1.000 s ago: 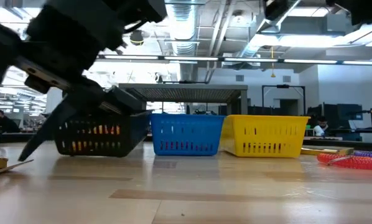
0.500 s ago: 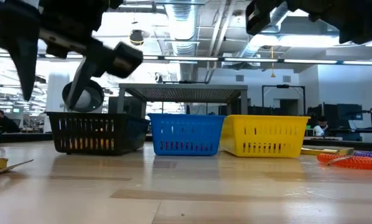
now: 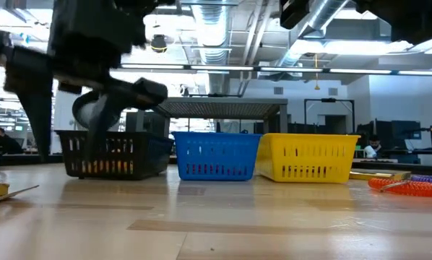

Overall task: Pick & Place Office Desk Supplies
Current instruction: Put the yellow crayon box into the yellow basket

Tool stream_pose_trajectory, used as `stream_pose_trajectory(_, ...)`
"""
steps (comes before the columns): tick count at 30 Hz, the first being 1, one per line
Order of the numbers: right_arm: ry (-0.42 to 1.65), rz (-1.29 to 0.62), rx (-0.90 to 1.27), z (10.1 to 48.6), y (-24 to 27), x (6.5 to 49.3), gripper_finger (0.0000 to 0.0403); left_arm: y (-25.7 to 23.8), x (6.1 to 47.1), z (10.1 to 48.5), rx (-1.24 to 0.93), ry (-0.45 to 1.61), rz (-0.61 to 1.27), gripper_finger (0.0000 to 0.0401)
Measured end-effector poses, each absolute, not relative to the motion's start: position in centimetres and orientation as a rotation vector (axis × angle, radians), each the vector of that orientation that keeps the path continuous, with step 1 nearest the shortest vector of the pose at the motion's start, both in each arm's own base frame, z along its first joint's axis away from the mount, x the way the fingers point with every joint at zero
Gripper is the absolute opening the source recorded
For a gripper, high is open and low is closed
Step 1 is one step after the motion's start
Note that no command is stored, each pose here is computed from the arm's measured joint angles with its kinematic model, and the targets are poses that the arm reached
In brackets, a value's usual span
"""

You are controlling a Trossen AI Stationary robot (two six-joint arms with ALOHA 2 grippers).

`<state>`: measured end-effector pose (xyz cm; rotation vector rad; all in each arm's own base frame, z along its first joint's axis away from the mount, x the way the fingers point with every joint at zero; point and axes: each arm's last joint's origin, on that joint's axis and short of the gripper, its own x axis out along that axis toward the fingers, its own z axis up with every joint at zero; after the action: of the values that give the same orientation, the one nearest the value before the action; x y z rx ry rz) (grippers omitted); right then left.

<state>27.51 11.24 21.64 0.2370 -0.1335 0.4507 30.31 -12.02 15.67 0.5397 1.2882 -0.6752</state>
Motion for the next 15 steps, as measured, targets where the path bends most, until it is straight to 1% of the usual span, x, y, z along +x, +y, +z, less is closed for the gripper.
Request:
stream_pose_trajectory(4, -0.118, 0.458, 0.235, 21.5, 11.5, 27.4, 0.0186, -11.8, 30.5, 14.8, 0.574, 1.322, -0.632, 0.0163)
stream_pose_trajectory(9, -0.108, 0.457, 0.233, 21.4, 11.5, 27.5, 0.0186, -11.6, 30.5, 15.1, 0.564, 1.317, -0.626, 0.0163)
stream_pose_trajectory(15, -0.093, 0.456, 0.231, 21.2, 11.5, 27.5, 0.0186, -12.7, 29.8, 16.8, 0.535, 1.247, -0.708, 0.0163)
